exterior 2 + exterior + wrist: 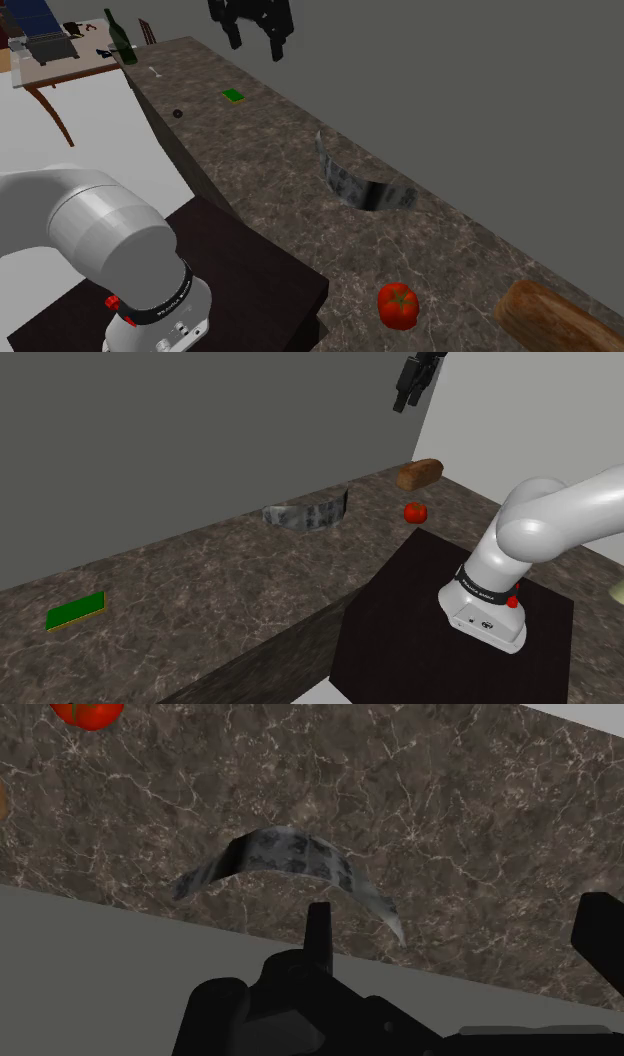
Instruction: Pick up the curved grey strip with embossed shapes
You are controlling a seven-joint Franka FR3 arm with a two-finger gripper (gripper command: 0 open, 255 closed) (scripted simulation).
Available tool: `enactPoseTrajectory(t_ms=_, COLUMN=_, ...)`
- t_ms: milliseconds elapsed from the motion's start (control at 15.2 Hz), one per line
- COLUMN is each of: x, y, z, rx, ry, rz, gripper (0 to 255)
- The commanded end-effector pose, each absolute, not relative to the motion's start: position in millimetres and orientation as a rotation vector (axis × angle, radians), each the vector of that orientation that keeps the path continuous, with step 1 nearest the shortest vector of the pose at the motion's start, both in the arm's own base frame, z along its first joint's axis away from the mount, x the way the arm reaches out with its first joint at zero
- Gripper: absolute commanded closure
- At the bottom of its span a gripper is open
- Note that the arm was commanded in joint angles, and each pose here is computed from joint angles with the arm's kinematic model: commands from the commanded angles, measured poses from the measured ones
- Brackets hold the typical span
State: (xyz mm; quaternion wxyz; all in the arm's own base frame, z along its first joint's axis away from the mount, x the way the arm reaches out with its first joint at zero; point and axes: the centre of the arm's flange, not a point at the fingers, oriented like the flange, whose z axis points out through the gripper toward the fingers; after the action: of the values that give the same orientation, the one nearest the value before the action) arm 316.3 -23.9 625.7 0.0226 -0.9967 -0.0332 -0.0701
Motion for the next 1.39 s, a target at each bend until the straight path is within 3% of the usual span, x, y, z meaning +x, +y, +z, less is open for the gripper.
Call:
enactPoseTrajectory(t_ms=0, x=316, y=-24, z=626, rx=-3.087, ry=-0.103, rz=-0.217, gripper=0)
enactPoseTrajectory(t_ms=1320, x=481, y=-60, z=412, rx=-2.974, ry=-0.858, rz=-0.076, gripper=0)
